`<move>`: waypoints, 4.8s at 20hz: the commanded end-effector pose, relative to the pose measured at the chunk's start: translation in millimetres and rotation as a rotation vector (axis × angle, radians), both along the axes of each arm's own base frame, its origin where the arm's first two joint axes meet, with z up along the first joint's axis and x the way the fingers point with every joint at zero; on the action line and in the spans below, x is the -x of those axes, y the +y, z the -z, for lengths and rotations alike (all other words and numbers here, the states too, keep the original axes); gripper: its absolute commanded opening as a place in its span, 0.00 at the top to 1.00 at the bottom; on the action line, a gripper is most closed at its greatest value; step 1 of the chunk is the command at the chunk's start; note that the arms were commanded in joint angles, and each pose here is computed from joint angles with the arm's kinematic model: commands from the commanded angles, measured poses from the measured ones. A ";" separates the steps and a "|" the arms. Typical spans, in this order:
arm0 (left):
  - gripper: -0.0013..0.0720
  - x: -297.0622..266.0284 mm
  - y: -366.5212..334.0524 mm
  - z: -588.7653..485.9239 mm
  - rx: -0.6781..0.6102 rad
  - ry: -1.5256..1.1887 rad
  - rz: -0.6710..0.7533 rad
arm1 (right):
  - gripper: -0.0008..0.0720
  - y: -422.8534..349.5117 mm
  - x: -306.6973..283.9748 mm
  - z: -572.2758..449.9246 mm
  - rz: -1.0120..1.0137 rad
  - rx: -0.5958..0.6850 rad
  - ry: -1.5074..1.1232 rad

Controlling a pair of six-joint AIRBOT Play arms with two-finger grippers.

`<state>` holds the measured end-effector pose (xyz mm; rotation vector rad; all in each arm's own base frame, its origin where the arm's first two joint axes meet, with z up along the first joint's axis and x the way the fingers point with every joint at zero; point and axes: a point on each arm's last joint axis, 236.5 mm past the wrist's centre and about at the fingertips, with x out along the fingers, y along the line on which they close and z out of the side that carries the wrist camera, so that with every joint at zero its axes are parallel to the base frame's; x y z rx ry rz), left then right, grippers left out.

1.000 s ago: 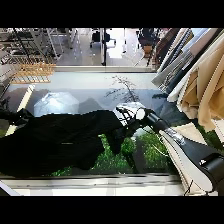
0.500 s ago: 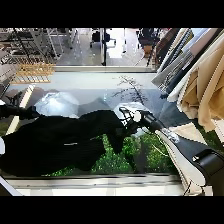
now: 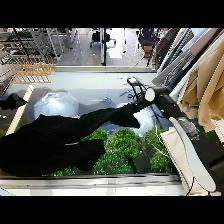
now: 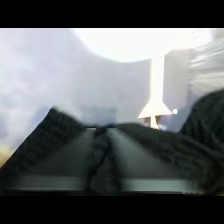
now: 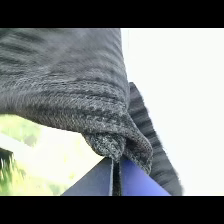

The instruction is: Fold the clothes and pants, and hang the long-sleeved shirts on hangers.

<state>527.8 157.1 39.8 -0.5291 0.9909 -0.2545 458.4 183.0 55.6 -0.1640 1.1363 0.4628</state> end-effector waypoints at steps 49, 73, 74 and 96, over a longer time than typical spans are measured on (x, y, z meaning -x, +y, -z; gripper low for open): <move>0.95 76.0 87.1 -302.2 -0.095 -0.647 -0.398 | 0.94 -204.9 35.0 -273.4 0.451 -0.012 -0.711; 0.95 102.4 148.1 -179.4 -0.020 -0.409 -0.562 | 0.94 -136.7 34.8 -87.5 0.366 -0.183 -0.276; 0.95 79.5 153.9 -157.9 -0.006 -0.402 -0.580 | 0.94 -138.8 10.0 -64.7 0.416 -0.201 -0.291; 0.04 200.6 188.7 103.7 -0.051 0.500 -0.581 | 0.27 121.8 156.9 66.9 -0.341 -0.482 0.626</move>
